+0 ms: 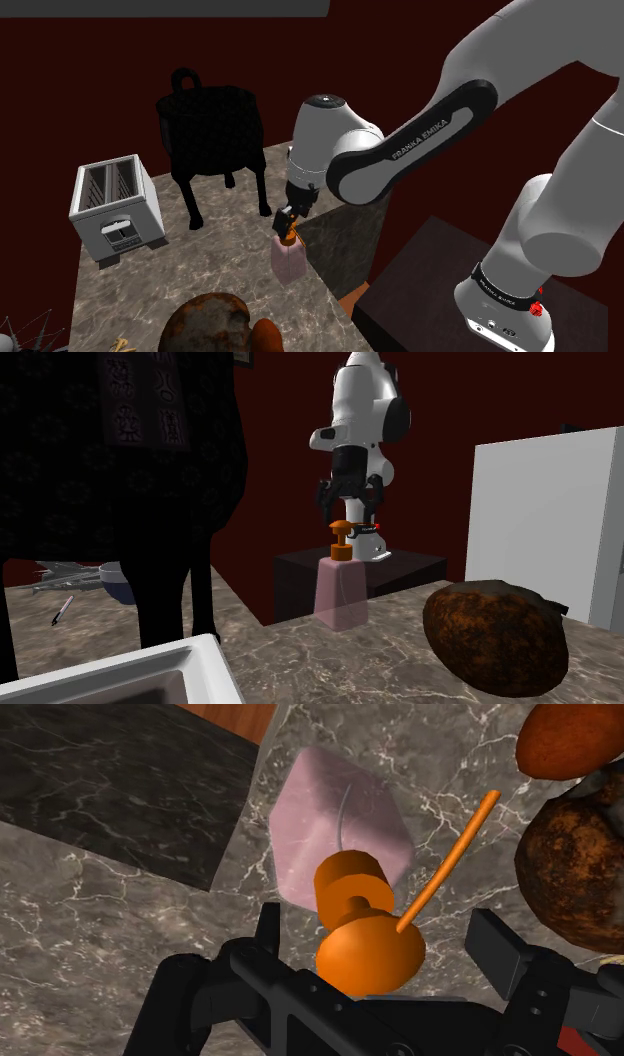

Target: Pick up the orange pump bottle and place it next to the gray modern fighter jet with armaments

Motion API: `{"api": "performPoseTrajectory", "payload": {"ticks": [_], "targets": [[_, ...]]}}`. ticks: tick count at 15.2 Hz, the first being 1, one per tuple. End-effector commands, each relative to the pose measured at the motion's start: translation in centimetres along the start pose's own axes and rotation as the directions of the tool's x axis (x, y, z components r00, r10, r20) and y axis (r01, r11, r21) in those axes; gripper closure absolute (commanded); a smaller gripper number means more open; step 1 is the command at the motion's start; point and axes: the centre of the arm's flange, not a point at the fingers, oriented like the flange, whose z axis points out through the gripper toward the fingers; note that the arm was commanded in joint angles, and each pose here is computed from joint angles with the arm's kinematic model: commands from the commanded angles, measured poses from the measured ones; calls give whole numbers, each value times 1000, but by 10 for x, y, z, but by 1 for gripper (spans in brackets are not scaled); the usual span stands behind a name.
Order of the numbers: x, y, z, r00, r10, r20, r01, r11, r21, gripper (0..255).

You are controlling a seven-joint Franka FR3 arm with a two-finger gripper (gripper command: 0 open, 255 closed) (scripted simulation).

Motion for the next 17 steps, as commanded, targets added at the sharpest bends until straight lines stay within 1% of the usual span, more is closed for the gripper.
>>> {"api": "performPoseTrajectory", "payload": {"ticks": [1, 4, 11, 12, 17], "targets": [[0, 0, 11, 1000, -1, -1, 1, 1000, 1, 0], [0, 0, 25, 1000, -1, -1, 1, 1000, 1, 0], [0, 0, 25, 1000, -1, -1, 1, 1000, 1, 0], [0, 0, 25, 1000, -1, -1, 1, 1000, 1, 255], [0, 0, 25, 1000, -1, -1, 1, 1000, 1, 255]]}}
